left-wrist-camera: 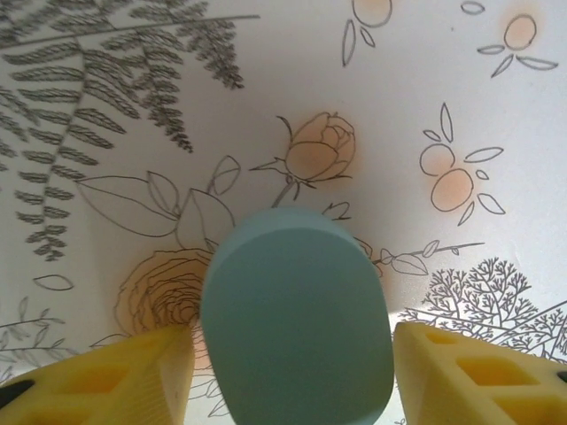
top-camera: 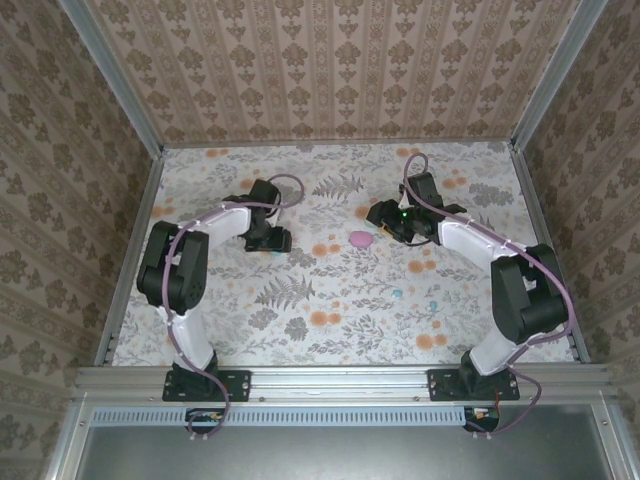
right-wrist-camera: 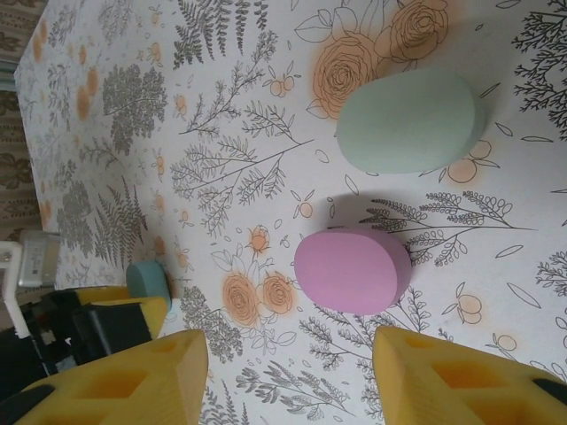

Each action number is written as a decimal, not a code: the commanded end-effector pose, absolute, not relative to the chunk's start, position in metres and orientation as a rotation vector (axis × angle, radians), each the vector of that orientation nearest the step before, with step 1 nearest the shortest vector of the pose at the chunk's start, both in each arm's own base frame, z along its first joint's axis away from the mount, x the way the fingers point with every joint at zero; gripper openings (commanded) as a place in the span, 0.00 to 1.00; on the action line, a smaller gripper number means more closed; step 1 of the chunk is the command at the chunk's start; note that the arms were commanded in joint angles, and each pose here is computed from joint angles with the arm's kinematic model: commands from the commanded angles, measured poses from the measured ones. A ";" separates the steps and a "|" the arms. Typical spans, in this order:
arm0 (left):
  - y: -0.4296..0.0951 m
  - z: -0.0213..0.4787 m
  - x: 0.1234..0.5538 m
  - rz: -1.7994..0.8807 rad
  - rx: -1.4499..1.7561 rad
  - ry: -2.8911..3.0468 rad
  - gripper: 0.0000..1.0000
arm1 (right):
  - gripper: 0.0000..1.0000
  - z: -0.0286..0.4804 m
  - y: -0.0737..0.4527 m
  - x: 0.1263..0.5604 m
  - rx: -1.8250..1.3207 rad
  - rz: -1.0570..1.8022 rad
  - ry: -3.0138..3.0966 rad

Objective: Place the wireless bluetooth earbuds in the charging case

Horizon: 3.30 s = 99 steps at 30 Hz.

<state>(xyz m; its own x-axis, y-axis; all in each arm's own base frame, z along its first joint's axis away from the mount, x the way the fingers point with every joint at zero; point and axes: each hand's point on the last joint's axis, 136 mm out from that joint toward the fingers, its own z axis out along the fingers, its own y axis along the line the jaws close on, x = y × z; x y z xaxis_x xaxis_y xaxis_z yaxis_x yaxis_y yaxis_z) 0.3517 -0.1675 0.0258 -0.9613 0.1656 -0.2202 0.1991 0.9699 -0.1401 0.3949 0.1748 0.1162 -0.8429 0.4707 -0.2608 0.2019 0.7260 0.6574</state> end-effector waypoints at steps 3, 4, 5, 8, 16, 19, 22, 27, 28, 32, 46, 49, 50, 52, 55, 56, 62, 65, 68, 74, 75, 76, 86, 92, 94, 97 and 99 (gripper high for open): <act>-0.176 0.021 0.350 -0.258 0.373 2.926 0.48 | 0.54 0.123 0.174 0.389 0.534 0.933 2.506; -0.179 0.022 0.348 -0.274 0.403 2.920 0.47 | 0.54 0.122 0.175 0.389 0.533 0.935 2.506; -0.182 0.024 0.348 -0.291 0.423 2.911 0.45 | 0.54 0.122 0.175 0.388 0.533 0.935 2.505; -0.196 0.037 0.346 -0.375 0.522 2.842 0.40 | 0.54 0.121 0.176 0.387 0.530 0.951 2.512; -0.238 0.115 0.341 -0.648 0.825 2.423 0.36 | 0.54 0.129 0.183 0.386 0.504 1.032 2.497; -0.257 0.155 0.319 -0.806 1.032 2.185 0.36 | 0.54 0.140 0.187 0.387 0.482 1.090 2.471; -0.268 0.192 0.292 -0.911 1.205 1.940 0.34 | 0.54 0.157 0.191 0.387 0.449 1.143 2.434; -0.272 0.235 0.265 -0.934 1.349 1.652 0.31 | 0.54 0.192 0.199 0.384 0.353 1.226 2.371; -0.272 0.241 0.261 -0.935 1.367 1.625 0.31 | 0.54 0.201 0.202 0.382 0.322 1.253 2.353; -0.277 0.255 0.243 -0.974 1.452 1.559 0.31 | 0.54 0.239 0.215 0.371 0.181 1.378 2.279; -0.283 0.260 0.235 -0.910 1.515 1.532 0.31 | 0.59 0.289 0.259 0.321 -0.106 1.514 2.312; -0.283 0.260 0.236 -0.885 1.515 1.540 0.31 | 0.59 0.288 0.274 0.314 -0.153 1.526 2.350; -0.283 0.260 0.236 -0.881 1.517 1.542 0.31 | 0.59 0.289 0.278 0.312 -0.170 1.533 2.355; -0.283 0.259 0.235 -0.880 1.519 1.545 0.31 | 0.59 0.290 0.285 0.308 -0.201 1.539 2.371; -0.284 0.258 0.235 -0.878 1.522 1.545 0.31 | 0.59 0.287 0.292 0.302 -0.237 1.531 2.411; -0.284 0.258 0.235 -0.875 1.522 1.546 0.31 | 0.59 0.284 0.293 0.301 -0.242 1.522 2.430; -0.285 0.260 0.237 -0.862 1.525 1.541 0.31 | 0.59 0.269 0.299 0.298 -0.244 1.492 2.510; -0.286 0.260 0.237 -0.855 1.527 1.540 0.31 | 0.58 0.261 0.300 0.295 -0.241 1.470 2.569; -0.286 0.258 0.238 -0.842 1.532 1.546 0.32 | 0.58 0.262 0.306 0.291 -0.269 1.484 2.575; -0.288 0.257 0.237 -0.822 1.548 1.545 0.32 | 0.51 0.253 0.307 0.292 -0.262 1.466 2.623; -0.288 0.256 0.237 -0.821 1.550 1.546 0.32 | 0.49 0.253 0.308 0.293 -0.263 1.466 2.621; -0.288 0.256 0.237 -0.820 1.552 1.545 0.32 | 0.47 0.253 0.308 0.293 -0.261 1.468 2.623; -0.290 0.252 0.239 -0.783 1.572 1.558 0.32 | 0.37 0.247 0.309 0.291 -0.260 1.477 2.653; -0.289 0.248 0.241 -0.752 1.581 1.570 0.33 | 0.28 0.245 0.308 0.292 -0.258 1.455 2.664; -0.289 0.248 0.244 -0.729 1.575 1.577 0.37 | 0.26 0.246 0.308 0.293 -0.260 1.448 2.657; -0.288 0.249 0.246 -0.713 1.561 1.577 0.54 | 0.25 0.249 0.307 0.296 -0.256 1.447 2.633; -0.287 0.249 0.247 -0.712 1.552 1.581 0.54 | 0.25 0.253 0.306 0.300 -0.242 1.473 2.597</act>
